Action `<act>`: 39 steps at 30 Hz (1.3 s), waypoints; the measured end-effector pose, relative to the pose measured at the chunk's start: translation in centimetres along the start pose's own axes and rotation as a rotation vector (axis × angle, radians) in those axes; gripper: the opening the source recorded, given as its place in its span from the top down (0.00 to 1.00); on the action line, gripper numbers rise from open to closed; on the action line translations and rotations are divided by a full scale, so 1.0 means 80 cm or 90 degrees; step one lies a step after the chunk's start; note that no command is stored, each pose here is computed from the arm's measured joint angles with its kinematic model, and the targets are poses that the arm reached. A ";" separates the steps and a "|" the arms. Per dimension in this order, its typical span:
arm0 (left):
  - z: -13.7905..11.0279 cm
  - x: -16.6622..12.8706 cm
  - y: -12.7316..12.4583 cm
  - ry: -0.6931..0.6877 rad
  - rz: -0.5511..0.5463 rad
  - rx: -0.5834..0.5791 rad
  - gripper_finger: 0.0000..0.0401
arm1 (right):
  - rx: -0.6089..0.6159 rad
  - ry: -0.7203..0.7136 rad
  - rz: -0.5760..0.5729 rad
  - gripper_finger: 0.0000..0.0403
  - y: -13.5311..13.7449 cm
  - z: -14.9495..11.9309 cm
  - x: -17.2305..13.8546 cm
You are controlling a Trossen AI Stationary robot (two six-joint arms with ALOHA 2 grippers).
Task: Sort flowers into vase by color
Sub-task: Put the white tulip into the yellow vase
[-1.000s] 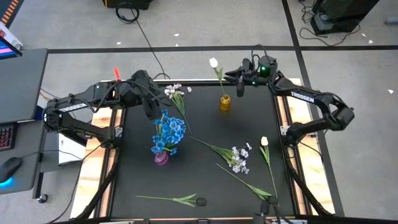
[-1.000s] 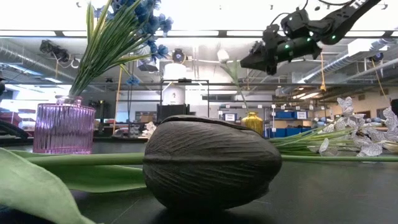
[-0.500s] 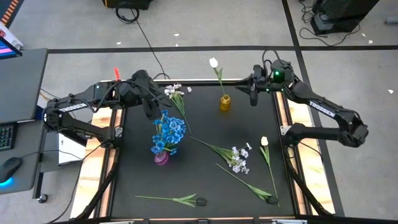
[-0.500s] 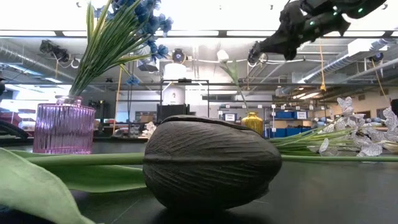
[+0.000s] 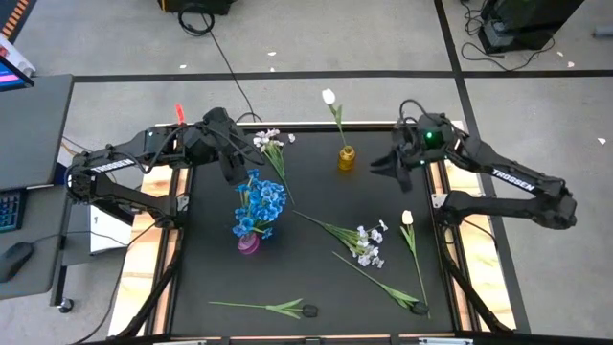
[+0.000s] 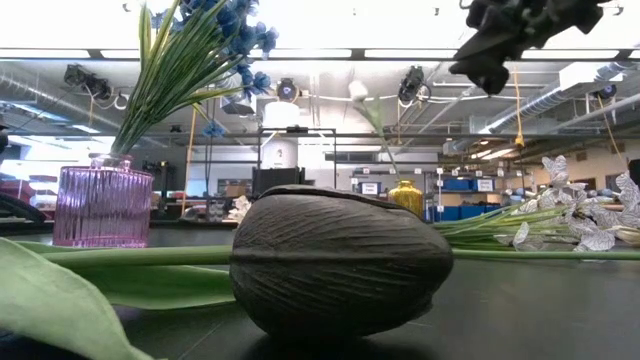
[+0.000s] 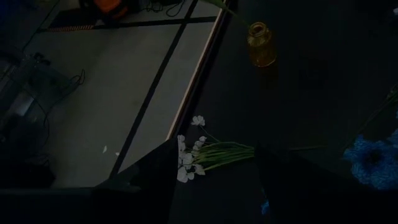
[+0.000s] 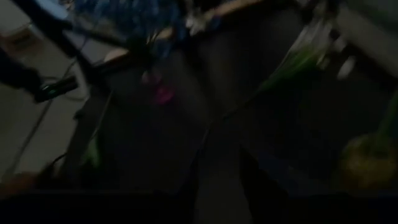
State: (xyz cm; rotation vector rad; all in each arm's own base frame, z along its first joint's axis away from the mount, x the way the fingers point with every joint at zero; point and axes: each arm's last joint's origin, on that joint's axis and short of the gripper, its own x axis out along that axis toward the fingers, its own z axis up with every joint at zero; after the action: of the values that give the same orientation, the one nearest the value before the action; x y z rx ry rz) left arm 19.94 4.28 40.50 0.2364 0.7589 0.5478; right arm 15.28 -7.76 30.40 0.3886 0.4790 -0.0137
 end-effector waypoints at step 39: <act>-0.058 -0.123 0.025 -0.166 -0.301 -0.087 0.46 | 0.440 0.444 -0.355 0.70 0.090 -0.114 -0.013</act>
State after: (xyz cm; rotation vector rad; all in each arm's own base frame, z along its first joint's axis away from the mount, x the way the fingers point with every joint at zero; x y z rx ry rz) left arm 10.04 0.61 43.78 -0.0032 0.4961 0.1137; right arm 11.00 2.20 26.04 0.9341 1.2713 -0.6135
